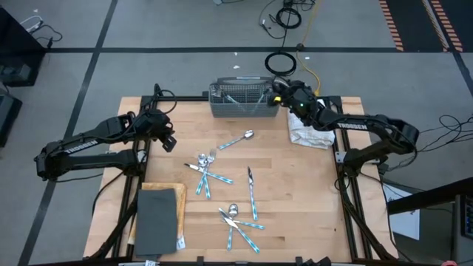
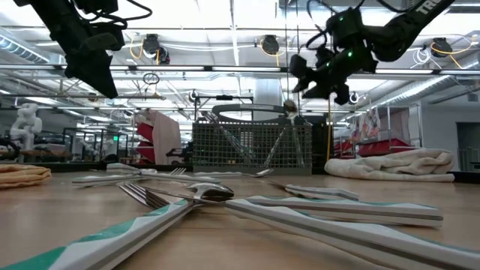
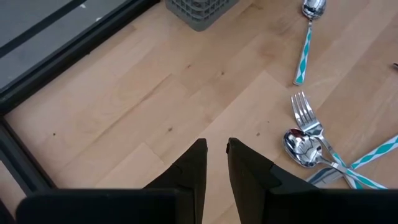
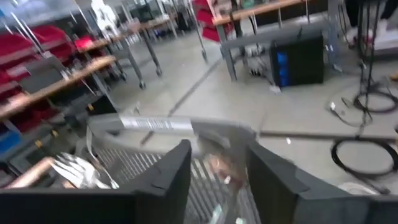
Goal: Sort silverware
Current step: Put the top right blue spoon into the gray silverware rack, then put the top blue spoon into the gray silverware rack
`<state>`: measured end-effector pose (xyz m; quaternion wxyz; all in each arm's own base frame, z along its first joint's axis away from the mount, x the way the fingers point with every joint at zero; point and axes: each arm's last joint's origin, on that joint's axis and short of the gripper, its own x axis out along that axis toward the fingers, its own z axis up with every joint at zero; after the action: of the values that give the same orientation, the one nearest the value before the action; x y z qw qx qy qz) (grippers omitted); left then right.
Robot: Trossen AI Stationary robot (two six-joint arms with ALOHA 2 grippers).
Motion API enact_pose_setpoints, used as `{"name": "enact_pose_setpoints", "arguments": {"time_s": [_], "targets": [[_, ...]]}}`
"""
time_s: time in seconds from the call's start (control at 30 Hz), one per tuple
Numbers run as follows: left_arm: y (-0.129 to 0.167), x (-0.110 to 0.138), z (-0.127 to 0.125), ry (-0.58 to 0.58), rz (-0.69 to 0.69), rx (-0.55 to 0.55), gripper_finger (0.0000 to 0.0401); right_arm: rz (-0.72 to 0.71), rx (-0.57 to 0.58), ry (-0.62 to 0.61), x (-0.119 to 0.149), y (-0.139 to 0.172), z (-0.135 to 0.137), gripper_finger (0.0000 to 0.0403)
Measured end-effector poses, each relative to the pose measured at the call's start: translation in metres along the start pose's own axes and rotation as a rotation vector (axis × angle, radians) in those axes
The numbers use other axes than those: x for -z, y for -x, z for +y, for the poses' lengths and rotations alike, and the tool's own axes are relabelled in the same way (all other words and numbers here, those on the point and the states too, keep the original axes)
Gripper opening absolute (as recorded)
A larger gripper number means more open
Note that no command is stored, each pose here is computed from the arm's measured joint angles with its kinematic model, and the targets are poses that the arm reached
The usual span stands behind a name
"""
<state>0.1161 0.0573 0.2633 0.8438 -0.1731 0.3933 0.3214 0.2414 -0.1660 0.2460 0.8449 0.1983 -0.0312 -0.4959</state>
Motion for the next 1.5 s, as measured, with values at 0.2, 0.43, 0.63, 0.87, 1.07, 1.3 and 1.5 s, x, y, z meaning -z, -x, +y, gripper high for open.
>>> {"name": "enact_pose_setpoints", "arguments": {"time_s": [0.2, 0.43, 0.63, 0.87, 1.07, 1.3, 1.5], "targets": [[0.0, 0.0, 0.0, 0.0, -0.004, -0.013, 0.007, -0.073, -0.043, 0.002, -0.024, 0.016, 0.003, 0.018], [0.0, 0.0, 0.0, 0.0, -0.005, -0.013, 0.007, 0.127, -0.305, -0.065, -0.018, 0.042, 0.023, 0.0188], [0.0, -0.001, 0.0, 0.002, -0.009, -0.012, 0.007, 0.479, -0.213, -0.123, 0.05, 0.053, 0.046, 0.0187], [0.0, -0.003, 0.0, 0.008, -0.033, -0.005, 0.007, 0.605, -0.06, -0.205, 0.107, 0.035, 0.046, 0.0192], [0.0, -0.003, 0.0, 0.031, -0.028, -0.005, 0.007, 0.654, -0.033, -0.206, 0.122, 0.018, 0.057, 0.0192], [0.0, -0.002, 0.0, 0.032, -0.027, -0.005, 0.007, 0.757, 0.067, -0.068, 0.134, -0.004, 0.072, 0.0192], [0.0, -0.002, 0.0, 0.031, -0.027, -0.002, 0.007, 0.77, 0.071, 0.005, 0.132, -0.019, 0.085, 0.0192]]}}
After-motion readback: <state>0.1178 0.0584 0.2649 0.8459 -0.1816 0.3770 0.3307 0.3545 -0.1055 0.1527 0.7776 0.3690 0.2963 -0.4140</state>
